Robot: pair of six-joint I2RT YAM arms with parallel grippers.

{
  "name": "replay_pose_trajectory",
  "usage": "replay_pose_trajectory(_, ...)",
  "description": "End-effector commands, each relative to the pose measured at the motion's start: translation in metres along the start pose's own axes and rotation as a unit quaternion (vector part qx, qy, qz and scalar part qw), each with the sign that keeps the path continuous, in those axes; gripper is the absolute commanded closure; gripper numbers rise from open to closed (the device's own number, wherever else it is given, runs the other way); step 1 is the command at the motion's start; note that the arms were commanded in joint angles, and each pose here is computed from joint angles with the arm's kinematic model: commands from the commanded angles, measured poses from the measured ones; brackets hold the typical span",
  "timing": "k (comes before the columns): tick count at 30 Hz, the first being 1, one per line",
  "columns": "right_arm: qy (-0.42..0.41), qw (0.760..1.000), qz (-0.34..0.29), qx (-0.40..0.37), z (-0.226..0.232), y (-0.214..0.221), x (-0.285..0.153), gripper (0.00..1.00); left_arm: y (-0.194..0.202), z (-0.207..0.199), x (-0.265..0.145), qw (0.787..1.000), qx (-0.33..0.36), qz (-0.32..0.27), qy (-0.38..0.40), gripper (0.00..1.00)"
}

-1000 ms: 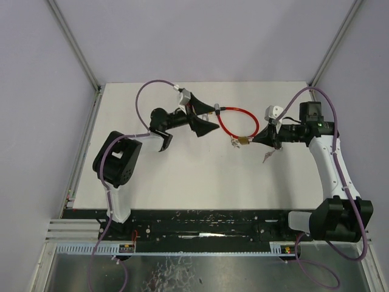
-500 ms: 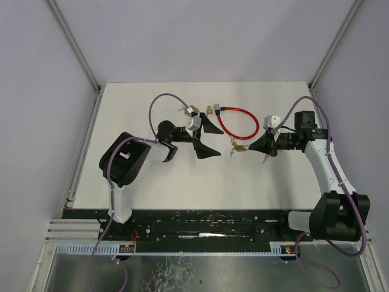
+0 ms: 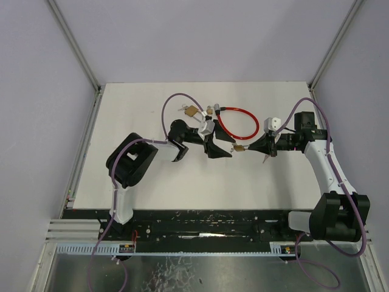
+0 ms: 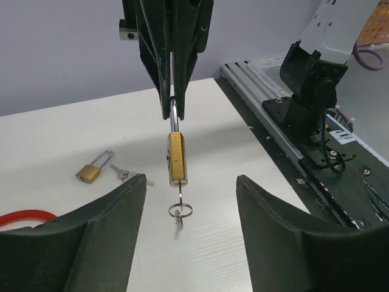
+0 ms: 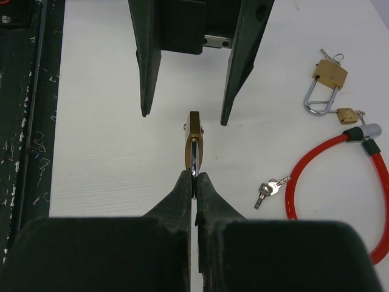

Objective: Lock with the key
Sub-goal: Lock the lock.

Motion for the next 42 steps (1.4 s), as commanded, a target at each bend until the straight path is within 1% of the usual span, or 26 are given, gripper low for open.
replay_pose_trajectory(1, -0.003, 0.999, -0.037, -0.029, 0.0018, -0.0159, -0.0001, 1.00, 0.0031, 0.0112, 0.0123, 0.999, 0.026, 0.018, -0.016, 0.43)
replay_pose_trajectory(5, -0.004, 0.999, -0.036, -0.030, 0.0028, -0.0155, -0.0001, 1.00, 0.0048, 0.0095, 0.0154, 0.999, 0.032, 0.029, -0.016, 0.46)
replay_pose_trajectory(10, -0.008, 0.999, -0.037, -0.034, 0.0044, -0.0157, -0.0002, 1.00, 0.0042, 0.0050, 0.0164, 0.998, 0.059, 0.029, -0.022, 0.46)
replay_pose_trajectory(13, -0.010, 0.999, -0.037, -0.034, 0.0050, -0.0156, 0.0002, 1.00, 0.0028, 0.0041, 0.0159, 0.997, 0.064, 0.026, -0.024, 0.46)
replay_pose_trajectory(31, -0.015, 0.999, -0.039, -0.035, 0.0073, -0.0155, 0.0007, 1.00, 0.0015, 0.0033, 0.0160, 0.997, 0.067, 0.024, -0.023, 0.46)
replay_pose_trajectory(42, -0.015, 0.998, -0.039, -0.037, 0.0073, -0.0166, 0.0004, 1.00, 0.0030, 0.0037, 0.0167, 0.998, 0.061, 0.026, -0.017, 0.50)
Point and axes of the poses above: each gripper's point midway between its finger pads, its own x axis out along the fingers, its own z axis along the line the jaws close on, y = z × x, the point moved 5 cm from there along -x, back along the fingers, and after that the axes turned 4 degrees about -x, right-handed, at the moved point
